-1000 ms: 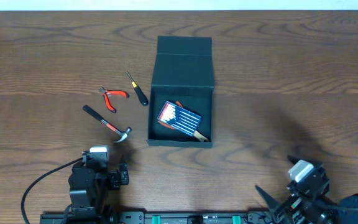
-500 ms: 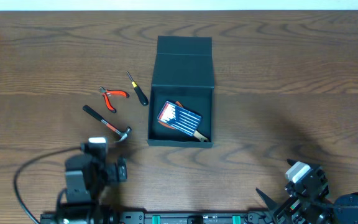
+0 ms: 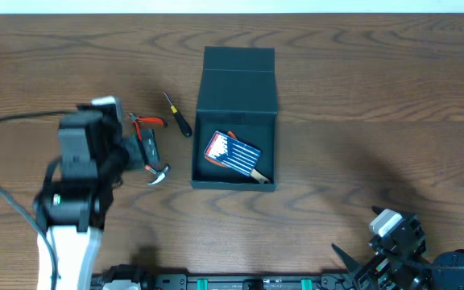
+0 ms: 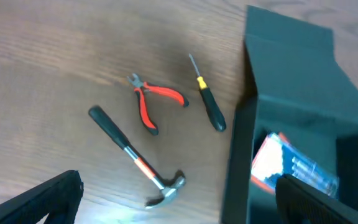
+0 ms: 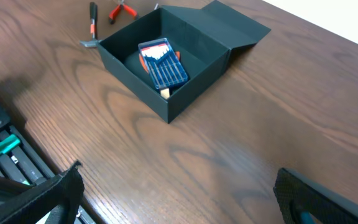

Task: Pack container
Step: 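Retract the right arm to rest and move the left gripper to the hammer, then grasp the claw hammer handle with the left gripper and lift it, then carry the hammer into the box and open the left gripper, then move the left gripper back toward the red-handled pliers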

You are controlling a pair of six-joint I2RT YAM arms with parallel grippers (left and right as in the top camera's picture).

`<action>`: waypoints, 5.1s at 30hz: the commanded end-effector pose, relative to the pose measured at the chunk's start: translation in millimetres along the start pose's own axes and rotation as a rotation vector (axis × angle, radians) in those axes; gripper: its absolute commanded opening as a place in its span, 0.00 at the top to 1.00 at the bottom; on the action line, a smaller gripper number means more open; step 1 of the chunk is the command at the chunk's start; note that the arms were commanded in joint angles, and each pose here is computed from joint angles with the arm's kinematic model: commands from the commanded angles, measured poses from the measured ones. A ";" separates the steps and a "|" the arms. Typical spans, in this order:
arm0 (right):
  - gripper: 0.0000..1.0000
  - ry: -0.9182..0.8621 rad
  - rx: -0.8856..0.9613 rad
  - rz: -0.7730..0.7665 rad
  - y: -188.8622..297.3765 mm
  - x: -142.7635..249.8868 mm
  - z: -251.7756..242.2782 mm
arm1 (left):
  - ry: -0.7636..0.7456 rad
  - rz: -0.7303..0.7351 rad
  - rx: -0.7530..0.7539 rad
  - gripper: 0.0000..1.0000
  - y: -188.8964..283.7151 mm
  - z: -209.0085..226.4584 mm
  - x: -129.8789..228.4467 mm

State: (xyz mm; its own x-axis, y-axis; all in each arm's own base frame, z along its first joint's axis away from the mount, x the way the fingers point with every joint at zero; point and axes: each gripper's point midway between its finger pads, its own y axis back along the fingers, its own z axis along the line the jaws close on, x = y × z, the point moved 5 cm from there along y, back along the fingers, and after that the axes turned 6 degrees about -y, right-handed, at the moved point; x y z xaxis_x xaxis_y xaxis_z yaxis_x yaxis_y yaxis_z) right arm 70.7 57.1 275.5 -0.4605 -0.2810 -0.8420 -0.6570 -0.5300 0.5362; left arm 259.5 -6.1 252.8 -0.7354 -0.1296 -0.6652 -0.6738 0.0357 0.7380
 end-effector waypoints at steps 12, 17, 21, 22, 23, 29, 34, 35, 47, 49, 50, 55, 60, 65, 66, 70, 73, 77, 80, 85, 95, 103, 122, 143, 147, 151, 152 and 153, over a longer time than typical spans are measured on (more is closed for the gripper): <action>0.01 -0.015 0.013 -0.004 0.5 -0.1 -1.6 | 0.699 0.356 -0.286 0.01 -91.9 21.8 35.0; 0.01 -0.015 0.014 -0.004 0.5 -0.1 -1.6 | 0.782 0.437 -0.346 0.01 -114.4 23.6 51.0; 0.01 -0.015 0.014 -0.004 0.5 -0.1 -1.6 | 0.807 0.495 -0.370 0.02 -128.8 24.0 64.4; 0.01 -0.015 0.013 -0.004 0.5 -0.1 -1.6 | 0.809 0.504 -0.363 0.01 -132.5 23.4 68.3; 0.01 -0.015 0.014 -0.004 0.5 -0.1 -1.7 | 0.812 0.509 -0.355 0.01 -135.5 22.7 72.3; 0.01 -0.015 0.014 -0.004 0.5 -0.1 -1.6 | 0.829 0.538 -0.320 0.01 -146.0 20.5 95.6; 0.01 -0.015 0.013 -0.004 0.5 -0.1 -1.6 | 0.836 0.563 -0.330 0.04 -148.1 23.6 112.4; 0.01 -0.015 0.014 -0.004 0.5 -0.1 -1.6 | 0.840 0.568 -0.335 0.05 -148.3 25.1 114.5; 0.01 -0.015 0.014 -0.004 0.5 -0.1 -1.6 | 0.856 0.639 -0.377 0.19 -163.4 33.4 131.9; 0.01 -0.015 0.014 -0.004 0.5 -0.1 -1.7 | 0.848 0.651 -0.380 0.23 -165.0 33.7 134.4; 0.01 -0.015 0.014 -0.004 0.5 -0.1 -1.7 | 0.845 0.654 -0.381 0.26 -165.4 33.8 135.1; 0.01 -0.015 0.014 -0.004 0.5 -0.1 -1.6 | 0.838 0.658 -0.380 0.47 -165.8 34.0 135.8; 0.01 -0.015 0.013 -0.004 0.5 -0.1 -1.6 | 0.838 0.657 -0.380 0.62 -165.8 34.0 135.6; 0.01 -0.015 0.014 -0.004 0.5 -0.1 -1.6 | 0.838 0.657 -0.379 0.78 -165.9 33.9 135.6; 0.01 -0.015 0.014 -0.004 0.5 -0.1 -1.7 | 0.839 0.655 -0.379 0.81 -166.1 33.9 135.3; 0.01 -0.015 0.013 -0.004 0.5 -0.1 -1.6 | 0.840 0.642 -0.371 0.92 -168.0 33.7 133.1; 0.01 -0.015 0.014 -0.004 0.5 -0.1 -1.6 | 0.842 0.625 -0.357 0.94 -169.0 33.0 129.3; 0.01 -0.015 0.014 -0.004 0.5 -0.1 -1.6 | 0.843 0.584 -0.335 0.94 -164.6 31.9 119.8; 0.01 -0.015 0.014 -0.004 0.5 -0.1 -1.6 | 0.844 0.535 -0.311 0.94 -157.4 30.7 108.4; 0.01 -0.015 0.014 -0.004 0.5 -0.1 -1.6 | 0.845 0.435 -0.248 0.94 -137.7 26.2 85.1; 0.01 -0.015 0.014 -0.004 0.5 -0.1 -1.6 | 0.761 0.206 -0.020 0.94 -80.2 -21.6 24.1; 0.01 -0.015 0.014 -0.004 0.5 -0.1 -1.6 | 0.673 0.255 0.156 0.94 -64.8 -119.0 9.8; 0.01 -0.015 0.013 -0.004 0.5 -0.1 -1.6 | 0.858 0.558 0.005 0.94 -112.9 -211.7 86.0; 0.01 -0.015 0.013 -0.004 0.5 -0.1 -1.6 | 0.855 0.612 -0.014 0.58 -124.4 -217.0 99.4; 0.01 -0.015 0.014 -0.004 0.5 -0.1 -1.6 | 0.871 0.479 0.046 0.45 -99.6 -211.4 69.7; 0.01 -0.015 0.014 -0.004 0.5 -0.1 -1.6 | 0.887 0.217 0.074 0.27 -63.8 -181.7 22.9; 0.01 -0.015 0.014 -0.004 0.5 -0.1 -1.6 | 0.890 0.145 0.062 0.24 -53.0 -165.9 10.1; 0.01 -0.015 0.014 -0.004 0.5 -0.1 -1.6 | 0.899 0.097 0.044 0.22 -45.4 -151.9 2.1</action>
State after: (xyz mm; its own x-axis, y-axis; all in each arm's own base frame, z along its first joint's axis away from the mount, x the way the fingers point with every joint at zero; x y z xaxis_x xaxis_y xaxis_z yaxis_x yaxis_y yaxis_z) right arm 70.7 57.1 275.5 -0.4607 -0.2807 -0.8420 -0.6570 -0.5300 0.5362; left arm 287.4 -205.3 193.7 -0.5996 -0.7988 -0.0487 -0.4532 0.2887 0.8434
